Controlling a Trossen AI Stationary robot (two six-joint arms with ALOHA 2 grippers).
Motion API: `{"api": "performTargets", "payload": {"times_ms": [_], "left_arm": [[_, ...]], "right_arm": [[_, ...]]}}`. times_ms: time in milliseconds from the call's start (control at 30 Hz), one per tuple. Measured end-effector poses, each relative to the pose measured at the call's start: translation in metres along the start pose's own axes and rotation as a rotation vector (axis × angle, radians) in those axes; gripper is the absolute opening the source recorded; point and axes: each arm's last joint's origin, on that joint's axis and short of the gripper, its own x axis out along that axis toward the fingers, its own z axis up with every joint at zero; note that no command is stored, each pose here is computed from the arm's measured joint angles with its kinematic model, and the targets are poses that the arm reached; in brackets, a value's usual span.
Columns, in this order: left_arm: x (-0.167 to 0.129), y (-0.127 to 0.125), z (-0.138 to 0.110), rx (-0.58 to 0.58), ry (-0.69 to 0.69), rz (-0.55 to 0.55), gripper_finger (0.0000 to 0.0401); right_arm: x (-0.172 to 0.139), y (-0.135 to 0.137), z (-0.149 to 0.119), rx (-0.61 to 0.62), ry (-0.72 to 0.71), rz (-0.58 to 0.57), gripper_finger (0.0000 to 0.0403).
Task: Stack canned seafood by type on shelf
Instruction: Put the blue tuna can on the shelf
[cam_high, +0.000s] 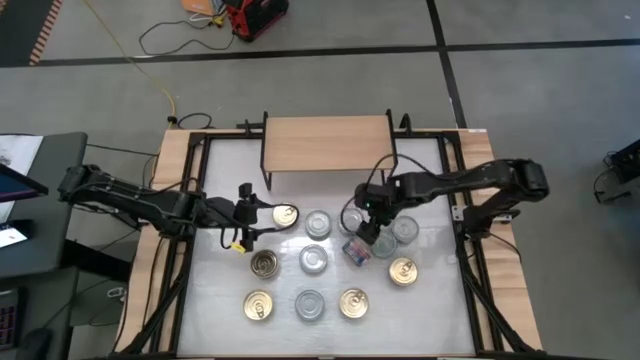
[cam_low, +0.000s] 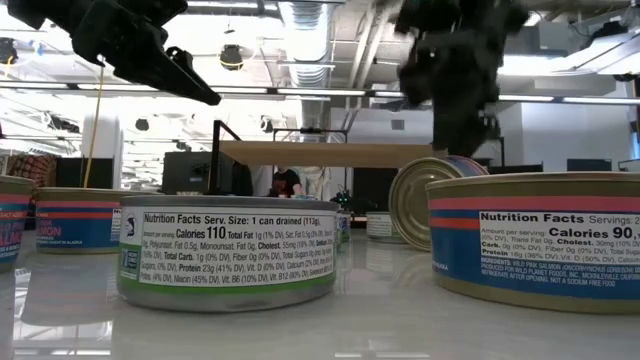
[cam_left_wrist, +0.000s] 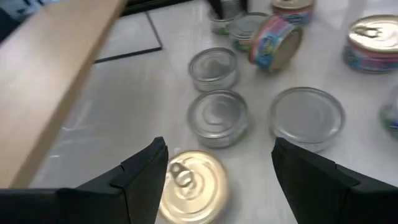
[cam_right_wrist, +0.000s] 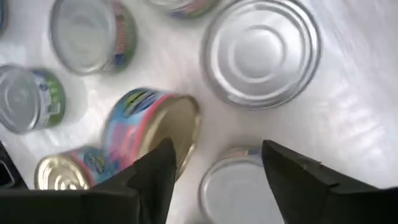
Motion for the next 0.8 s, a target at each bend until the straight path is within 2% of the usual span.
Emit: {"api": "performTargets", "payload": {"times_ms": [133,333,500,633,800], "left_arm": [[0.000,0.000,0.000,-0.015,0.002,0.018,0.0277],[-0.001,0.002,0.003,-0.052,0.008,0.047,0.0277],[-0.005,0.004,0.013,-0.059,-0.012,0.041,0.0277],[-0.007,0.004,0.016,-0.050,-0.010,0.029,0.0277],[-0.006,0.004,0.014,-0.030,0.009,0.024,0.0277]], "right_arm": [[-0.016,0.032,-0.006,-0.077,-0.069,-0.057,0.0264],[-0.010,0.065,-0.016,-0.175,-0.093,-0.073,0.0266],[0.005,0.071,-0.014,-0.192,-0.008,-0.133,0.0266],[-0.002,0.074,-0.006,-0.189,0.061,-0.126,0.0266],[-0.010,0.079,0.001,-0.194,0.044,-0.097,0.0266]]}}
